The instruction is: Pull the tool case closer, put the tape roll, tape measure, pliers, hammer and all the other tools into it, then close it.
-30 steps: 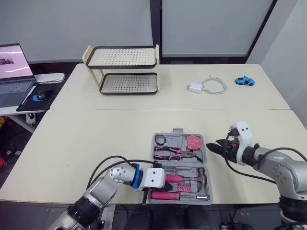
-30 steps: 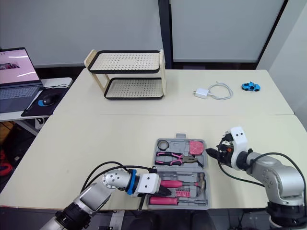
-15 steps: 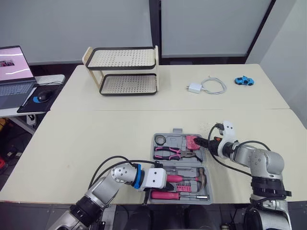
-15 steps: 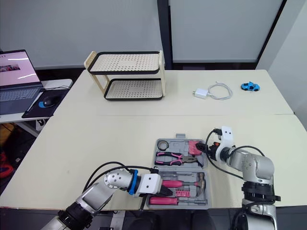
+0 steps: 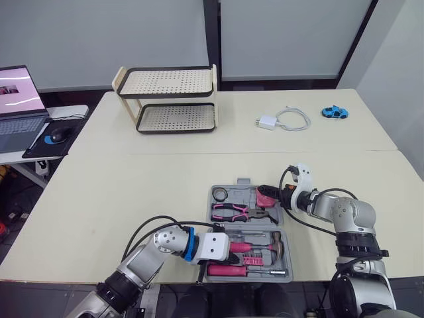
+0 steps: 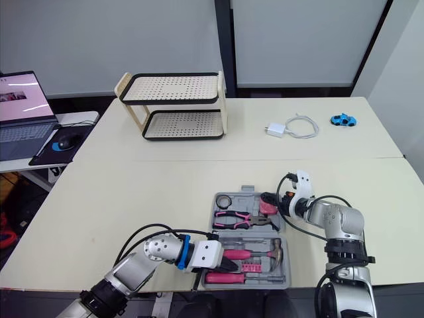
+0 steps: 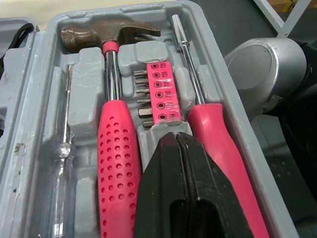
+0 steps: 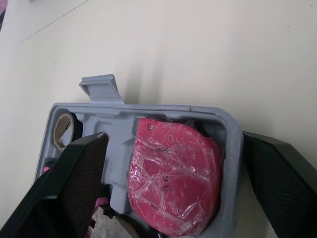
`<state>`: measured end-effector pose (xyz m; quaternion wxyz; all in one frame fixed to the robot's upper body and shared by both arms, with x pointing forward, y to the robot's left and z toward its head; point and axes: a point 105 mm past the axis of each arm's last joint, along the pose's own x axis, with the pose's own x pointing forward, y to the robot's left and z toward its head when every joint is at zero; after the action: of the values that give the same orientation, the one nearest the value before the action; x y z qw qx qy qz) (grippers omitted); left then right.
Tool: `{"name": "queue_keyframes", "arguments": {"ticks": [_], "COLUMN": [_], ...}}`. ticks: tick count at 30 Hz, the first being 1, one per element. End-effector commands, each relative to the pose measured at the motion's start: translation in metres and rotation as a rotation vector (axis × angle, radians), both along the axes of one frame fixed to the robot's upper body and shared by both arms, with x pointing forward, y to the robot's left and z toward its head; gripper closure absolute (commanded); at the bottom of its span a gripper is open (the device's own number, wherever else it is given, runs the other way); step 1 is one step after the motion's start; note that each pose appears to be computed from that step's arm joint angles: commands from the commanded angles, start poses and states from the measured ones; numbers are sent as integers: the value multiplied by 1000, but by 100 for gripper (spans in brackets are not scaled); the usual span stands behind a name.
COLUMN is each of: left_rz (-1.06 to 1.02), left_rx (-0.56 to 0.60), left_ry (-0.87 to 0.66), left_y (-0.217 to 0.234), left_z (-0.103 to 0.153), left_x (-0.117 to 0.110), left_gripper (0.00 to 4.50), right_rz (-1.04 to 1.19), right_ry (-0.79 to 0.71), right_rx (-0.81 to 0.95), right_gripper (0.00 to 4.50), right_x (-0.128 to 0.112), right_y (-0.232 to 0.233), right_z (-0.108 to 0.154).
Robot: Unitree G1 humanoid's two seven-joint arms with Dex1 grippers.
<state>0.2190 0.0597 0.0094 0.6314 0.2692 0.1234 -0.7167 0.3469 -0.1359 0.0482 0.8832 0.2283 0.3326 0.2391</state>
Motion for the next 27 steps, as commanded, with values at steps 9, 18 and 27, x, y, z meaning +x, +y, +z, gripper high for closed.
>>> {"name": "queue_keyframes", "arguments": {"ticks": [9, 18, 27], "left_rz": [15, 8, 13], "left_rx": [165, 180, 172], "left_ry": [58, 64, 59], "left_y": [25, 29, 29], "left_z": [-29, -29, -27], "left_x": [-6, -8, -6], "left_gripper": [450, 450, 450], "right_rz": [206, 316, 397], "right_ry": [-173, -261, -386], "right_rx": [171, 177, 96], "right_gripper": [6, 6, 6], "right_x": [-4, -13, -20], "right_y": [27, 38, 38], "right_z": [32, 43, 57]}}
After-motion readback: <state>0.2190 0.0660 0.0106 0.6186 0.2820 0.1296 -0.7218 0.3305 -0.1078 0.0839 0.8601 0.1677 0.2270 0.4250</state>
